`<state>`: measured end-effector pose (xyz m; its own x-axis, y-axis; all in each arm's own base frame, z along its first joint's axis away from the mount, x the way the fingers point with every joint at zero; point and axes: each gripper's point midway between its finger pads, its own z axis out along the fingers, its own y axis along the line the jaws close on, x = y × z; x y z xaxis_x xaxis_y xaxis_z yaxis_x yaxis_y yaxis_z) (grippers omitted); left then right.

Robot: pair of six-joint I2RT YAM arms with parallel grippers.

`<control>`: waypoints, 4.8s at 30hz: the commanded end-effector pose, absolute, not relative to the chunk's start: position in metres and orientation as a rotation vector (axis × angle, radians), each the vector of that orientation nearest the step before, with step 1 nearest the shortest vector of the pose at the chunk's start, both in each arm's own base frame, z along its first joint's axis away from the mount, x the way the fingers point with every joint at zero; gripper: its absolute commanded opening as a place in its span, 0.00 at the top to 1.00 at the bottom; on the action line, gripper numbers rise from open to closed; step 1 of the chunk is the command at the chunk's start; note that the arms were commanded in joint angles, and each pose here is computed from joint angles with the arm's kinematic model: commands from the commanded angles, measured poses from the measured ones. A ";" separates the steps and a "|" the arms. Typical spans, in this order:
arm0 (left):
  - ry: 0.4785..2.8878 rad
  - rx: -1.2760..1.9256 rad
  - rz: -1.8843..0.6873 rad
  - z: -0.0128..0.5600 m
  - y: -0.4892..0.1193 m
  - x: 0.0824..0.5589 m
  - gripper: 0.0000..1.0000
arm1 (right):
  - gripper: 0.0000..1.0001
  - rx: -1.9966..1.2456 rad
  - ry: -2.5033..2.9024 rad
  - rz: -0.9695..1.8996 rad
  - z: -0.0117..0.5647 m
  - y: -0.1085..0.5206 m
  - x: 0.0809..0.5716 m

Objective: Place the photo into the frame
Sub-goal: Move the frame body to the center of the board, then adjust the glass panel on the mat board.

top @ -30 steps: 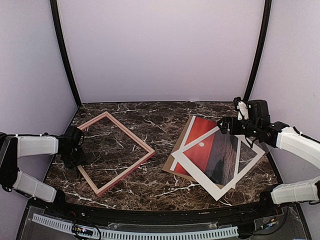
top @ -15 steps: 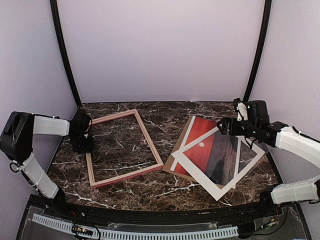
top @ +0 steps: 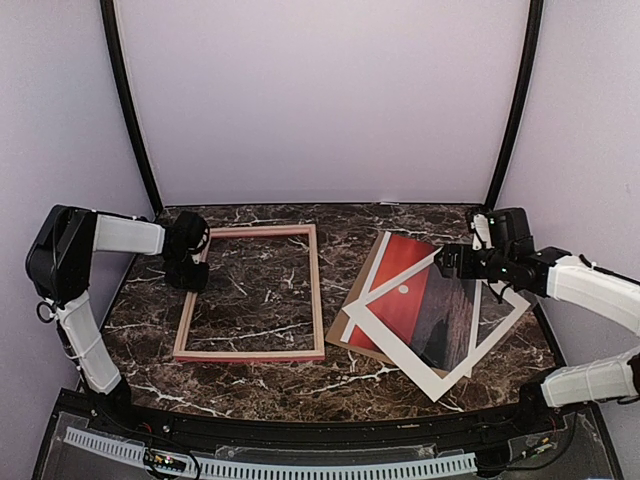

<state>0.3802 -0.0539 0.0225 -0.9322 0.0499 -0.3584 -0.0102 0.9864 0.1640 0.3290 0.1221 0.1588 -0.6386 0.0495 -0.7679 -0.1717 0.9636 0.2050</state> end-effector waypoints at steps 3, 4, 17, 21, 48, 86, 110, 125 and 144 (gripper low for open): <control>2.804 0.410 0.406 0.005 -0.066 0.370 0.83 | 0.01 -0.043 2.284 0.257 0.140 0.116 0.333; 2.800 0.434 0.396 0.006 -0.070 0.370 0.83 | 0.01 -0.034 2.290 0.236 0.138 0.113 0.334; 2.752 0.228 0.290 0.048 -0.089 0.370 0.44 | 0.01 0.295 2.341 0.076 0.103 0.026 0.345; 2.678 0.200 0.246 0.079 -0.103 0.380 0.25 | 0.01 0.442 2.354 -0.003 0.090 -0.009 0.337; 2.263 0.618 -0.568 0.153 -0.360 0.401 0.19 | 0.06 0.963 2.358 0.302 0.026 -0.074 0.283; 2.207 0.813 -0.868 0.122 -0.452 0.397 0.15 | 0.04 0.930 2.451 0.222 0.017 -0.045 0.271; 2.554 0.833 -0.752 0.024 -0.487 0.356 0.26 | 0.06 0.202 2.592 0.363 0.032 0.055 0.399; 2.356 1.133 -0.959 0.106 -0.490 0.281 0.45 | 0.04 0.300 2.571 0.187 0.051 0.030 0.425; 2.391 0.826 -0.773 0.082 -0.480 0.419 0.21 | 0.03 0.418 2.571 0.450 0.042 0.061 0.369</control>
<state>0.4232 -0.4756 0.1043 -0.6699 0.3599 -0.6494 0.6845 0.6383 -0.3523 0.3712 0.0507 0.0422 -0.8466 0.3267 -0.4202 0.1990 0.9265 0.3194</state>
